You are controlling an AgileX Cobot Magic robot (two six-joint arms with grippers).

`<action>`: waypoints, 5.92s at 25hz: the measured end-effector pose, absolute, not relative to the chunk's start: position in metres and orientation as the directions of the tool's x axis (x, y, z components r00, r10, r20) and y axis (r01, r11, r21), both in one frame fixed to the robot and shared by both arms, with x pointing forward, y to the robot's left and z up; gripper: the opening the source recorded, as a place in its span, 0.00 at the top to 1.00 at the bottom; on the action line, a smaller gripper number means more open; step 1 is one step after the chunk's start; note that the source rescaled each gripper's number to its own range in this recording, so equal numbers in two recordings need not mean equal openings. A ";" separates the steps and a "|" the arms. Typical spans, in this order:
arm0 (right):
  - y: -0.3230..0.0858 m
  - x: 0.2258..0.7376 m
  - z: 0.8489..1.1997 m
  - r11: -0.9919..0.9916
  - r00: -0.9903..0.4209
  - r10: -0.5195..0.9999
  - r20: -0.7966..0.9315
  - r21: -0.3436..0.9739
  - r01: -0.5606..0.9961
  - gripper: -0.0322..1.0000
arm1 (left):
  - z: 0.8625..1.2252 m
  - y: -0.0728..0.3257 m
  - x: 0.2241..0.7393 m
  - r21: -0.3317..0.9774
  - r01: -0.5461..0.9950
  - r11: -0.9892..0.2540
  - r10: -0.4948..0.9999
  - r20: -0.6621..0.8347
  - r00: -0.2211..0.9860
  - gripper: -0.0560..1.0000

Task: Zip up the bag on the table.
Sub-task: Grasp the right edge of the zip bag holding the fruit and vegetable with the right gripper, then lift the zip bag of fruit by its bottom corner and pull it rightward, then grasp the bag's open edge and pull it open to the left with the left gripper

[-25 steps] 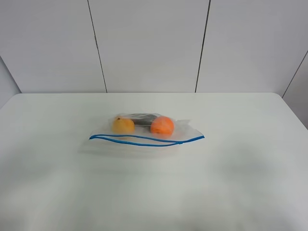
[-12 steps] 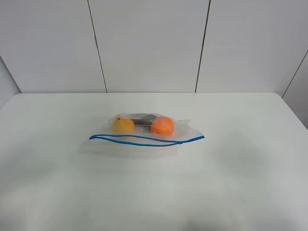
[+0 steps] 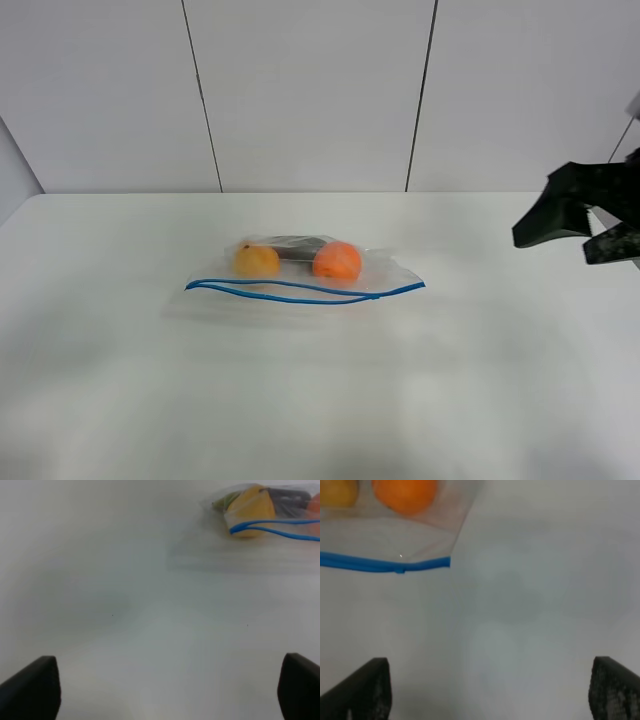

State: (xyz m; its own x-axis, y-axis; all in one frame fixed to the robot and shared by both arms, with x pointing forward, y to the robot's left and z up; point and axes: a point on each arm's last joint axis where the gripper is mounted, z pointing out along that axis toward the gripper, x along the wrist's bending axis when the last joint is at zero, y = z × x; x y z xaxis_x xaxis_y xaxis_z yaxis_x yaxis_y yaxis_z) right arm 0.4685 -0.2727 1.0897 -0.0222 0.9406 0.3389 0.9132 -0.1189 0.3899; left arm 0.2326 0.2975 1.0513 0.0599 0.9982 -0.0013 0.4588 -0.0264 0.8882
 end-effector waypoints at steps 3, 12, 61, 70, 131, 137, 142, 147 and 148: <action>-0.268 0.509 1.066 -0.150 0.024 0.912 0.408 0.280 0.948 0.07 | 1.051 0.298 0.233 0.888 0.460 -0.026 0.998 -0.001 0.060 0.00; -0.246 0.575 0.987 -0.228 0.173 0.732 0.660 -0.002 0.974 0.09 | 1.051 0.298 0.233 0.888 0.460 -0.026 0.998 -0.001 0.060 0.00; -0.233 0.589 0.923 -0.178 0.301 0.588 0.751 -0.242 0.954 0.82 | 1.051 0.298 0.233 0.888 0.460 -0.026 0.998 -0.001 0.060 0.00; -0.233 0.590 0.923 -0.182 0.298 0.588 0.752 -0.236 0.955 0.97 | 1.051 0.298 0.233 0.888 0.460 -0.026 0.998 -0.001 0.060 0.00; -0.211 0.600 0.945 -0.115 0.203 0.490 0.847 -0.169 0.979 0.97 | 1.130 0.297 0.296 0.845 0.534 -0.026 0.998 -0.004 0.055 0.00; -0.211 0.600 0.945 -0.115 0.203 0.490 0.847 -0.169 0.979 0.97 | 1.158 0.296 0.385 0.753 0.620 -0.220 0.974 0.139 0.176 0.00; -0.211 0.600 0.945 -0.115 0.203 0.490 0.847 -0.169 0.979 0.97 | 1.146 0.294 0.457 0.624 0.511 -0.591 0.804 0.406 0.435 0.00; -0.210 0.601 0.945 -0.120 0.207 0.483 0.851 -0.170 0.978 0.97 | 1.122 0.274 0.500 0.565 0.272 -0.779 0.588 0.506 0.632 0.00; -0.210 0.601 0.946 -0.121 0.207 0.481 0.852 -0.170 0.978 0.97 | 1.118 0.266 0.506 0.565 0.218 -0.796 0.546 0.513 0.663 0.00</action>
State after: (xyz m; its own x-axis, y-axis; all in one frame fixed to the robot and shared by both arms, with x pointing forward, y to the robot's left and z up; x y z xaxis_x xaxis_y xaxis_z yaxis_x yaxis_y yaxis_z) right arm 0.6009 -0.2101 0.9456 0.2075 0.4810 0.8518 0.9780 -0.1207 -0.1701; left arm 0.5061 0.2657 1.1178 0.6626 0.5461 0.5125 0.2184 -0.7955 0.5652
